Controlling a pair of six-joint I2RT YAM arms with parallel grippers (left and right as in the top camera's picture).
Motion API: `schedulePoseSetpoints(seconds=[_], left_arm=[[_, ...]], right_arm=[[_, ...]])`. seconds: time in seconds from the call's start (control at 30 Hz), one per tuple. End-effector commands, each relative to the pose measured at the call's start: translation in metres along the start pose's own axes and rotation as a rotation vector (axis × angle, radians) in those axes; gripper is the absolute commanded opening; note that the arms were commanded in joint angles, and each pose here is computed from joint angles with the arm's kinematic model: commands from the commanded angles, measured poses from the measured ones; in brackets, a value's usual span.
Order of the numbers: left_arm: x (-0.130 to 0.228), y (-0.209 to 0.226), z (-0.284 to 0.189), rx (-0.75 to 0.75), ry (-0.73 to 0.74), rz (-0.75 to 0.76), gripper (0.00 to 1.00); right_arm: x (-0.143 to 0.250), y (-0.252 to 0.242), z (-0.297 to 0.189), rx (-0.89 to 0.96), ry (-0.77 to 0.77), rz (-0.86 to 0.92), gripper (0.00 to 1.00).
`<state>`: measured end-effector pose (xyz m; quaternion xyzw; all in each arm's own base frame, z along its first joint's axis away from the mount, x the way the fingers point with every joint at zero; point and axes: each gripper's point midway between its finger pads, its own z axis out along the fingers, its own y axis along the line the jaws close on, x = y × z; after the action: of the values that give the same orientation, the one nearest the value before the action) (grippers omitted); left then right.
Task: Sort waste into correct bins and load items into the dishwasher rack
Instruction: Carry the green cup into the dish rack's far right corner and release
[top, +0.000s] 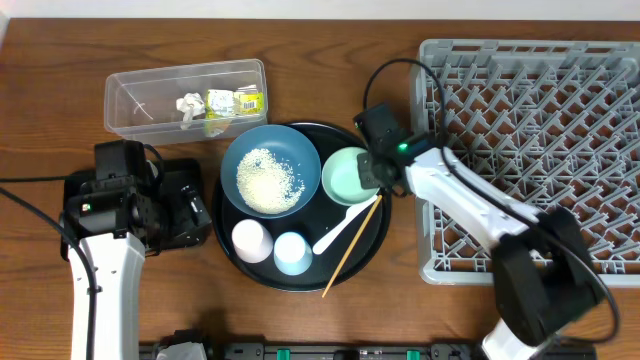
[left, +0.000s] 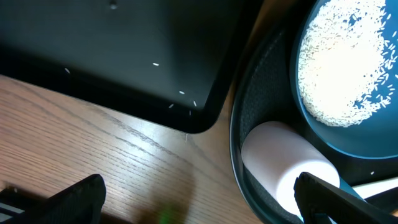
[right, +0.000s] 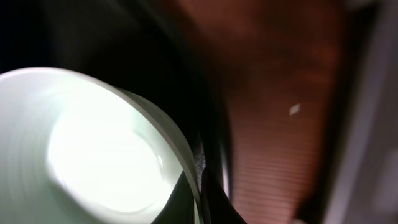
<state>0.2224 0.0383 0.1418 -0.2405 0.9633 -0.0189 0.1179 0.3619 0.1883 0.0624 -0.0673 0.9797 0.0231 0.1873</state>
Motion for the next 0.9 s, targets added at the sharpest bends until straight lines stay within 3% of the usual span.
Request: schedulePoseSetpoints(seconds=[0.0, 0.13, 0.27, 0.47, 0.7, 0.87], left_arm=[[0.000, 0.001, -0.003, 0.000, -0.006, -0.015, 0.98], [0.000, 0.001, -0.003, 0.000, -0.006, -0.015, 0.98], [0.000, 0.001, -0.003, 0.000, -0.006, -0.015, 0.98], [0.000, 0.001, -0.003, 0.000, -0.005, -0.015, 0.98], [0.000, 0.001, -0.003, 0.000, -0.006, -0.015, 0.98], [0.000, 0.001, -0.003, 0.000, -0.006, -0.015, 0.98]], right_arm=[[-0.069, -0.025, -0.080, 0.054, -0.271, -0.022, 0.01], [-0.099, -0.081, -0.140, 0.264, -0.443, -0.021, 0.01], [-0.117, -0.169, -0.192, 0.613, -0.534, -0.016, 0.01], [-0.116, -0.290, -0.230, 0.983, -0.448, -0.013, 0.01], [-0.079, -0.394, -0.251, 1.182, -0.329, 0.137, 0.01], [-0.060, -0.442, -0.254, 1.257, -0.289, 0.217, 0.01]])
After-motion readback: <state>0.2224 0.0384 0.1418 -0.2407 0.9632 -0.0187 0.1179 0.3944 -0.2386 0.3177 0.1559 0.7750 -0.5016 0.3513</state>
